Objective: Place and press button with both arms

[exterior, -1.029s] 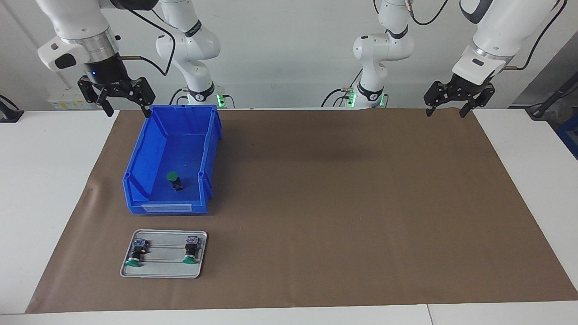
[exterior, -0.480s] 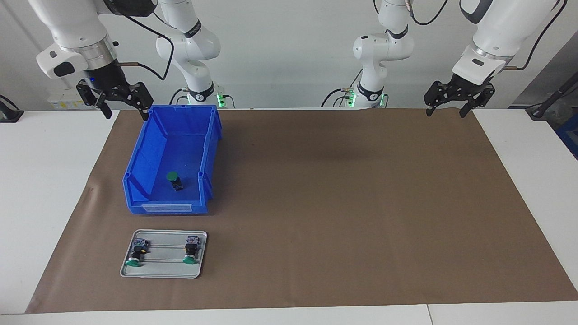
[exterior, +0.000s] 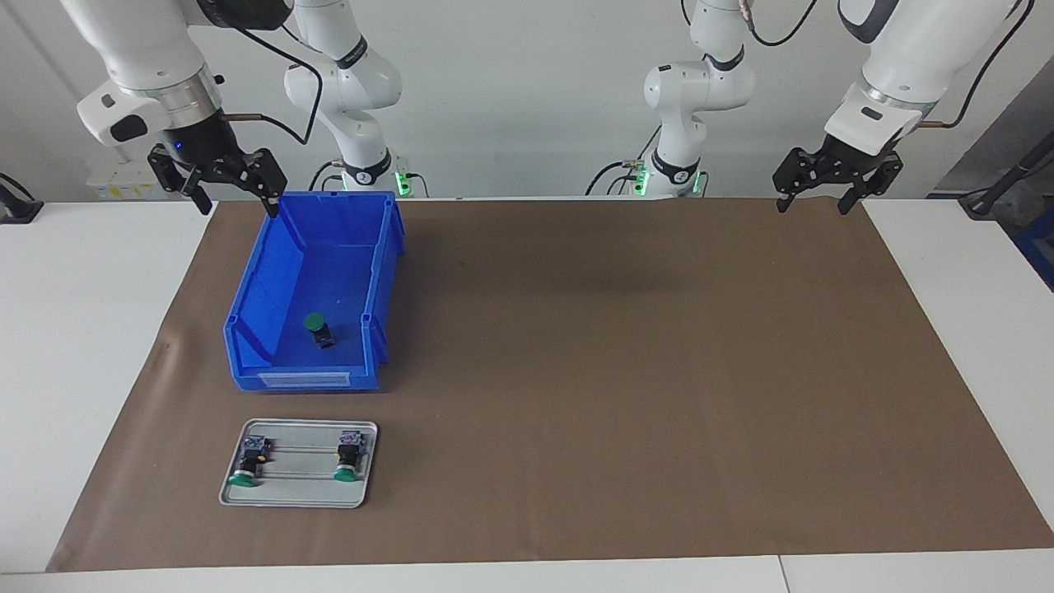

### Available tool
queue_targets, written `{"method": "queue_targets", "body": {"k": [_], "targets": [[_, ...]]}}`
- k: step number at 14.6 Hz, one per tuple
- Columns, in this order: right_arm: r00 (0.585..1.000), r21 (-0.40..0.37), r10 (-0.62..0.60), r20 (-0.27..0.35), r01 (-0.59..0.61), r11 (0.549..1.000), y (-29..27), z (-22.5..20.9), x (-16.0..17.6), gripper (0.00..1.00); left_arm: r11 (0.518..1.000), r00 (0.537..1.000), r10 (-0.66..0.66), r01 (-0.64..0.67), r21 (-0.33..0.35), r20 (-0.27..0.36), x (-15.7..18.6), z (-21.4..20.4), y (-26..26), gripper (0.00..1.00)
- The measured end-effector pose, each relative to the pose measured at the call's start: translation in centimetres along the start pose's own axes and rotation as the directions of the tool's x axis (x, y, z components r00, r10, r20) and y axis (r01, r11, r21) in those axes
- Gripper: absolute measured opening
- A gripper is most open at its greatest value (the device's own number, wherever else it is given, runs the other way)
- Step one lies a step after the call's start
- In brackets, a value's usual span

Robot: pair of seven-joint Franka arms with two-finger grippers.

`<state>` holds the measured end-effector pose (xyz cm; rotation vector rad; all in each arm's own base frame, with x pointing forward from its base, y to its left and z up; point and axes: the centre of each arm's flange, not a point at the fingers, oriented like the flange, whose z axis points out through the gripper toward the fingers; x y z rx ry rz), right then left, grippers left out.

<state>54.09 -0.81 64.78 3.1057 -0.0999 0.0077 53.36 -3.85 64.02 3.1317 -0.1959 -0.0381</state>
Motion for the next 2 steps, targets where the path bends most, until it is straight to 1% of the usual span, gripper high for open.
{"method": "queue_targets", "body": {"k": [2], "targets": [[1.000,-0.001,0.000,0.002,0.000,1.000,0.00,0.01,-0.02,1.00,1.000,1.000,0.000,0.000,0.000,0.000,0.00,0.00,0.00,1.00]]}}
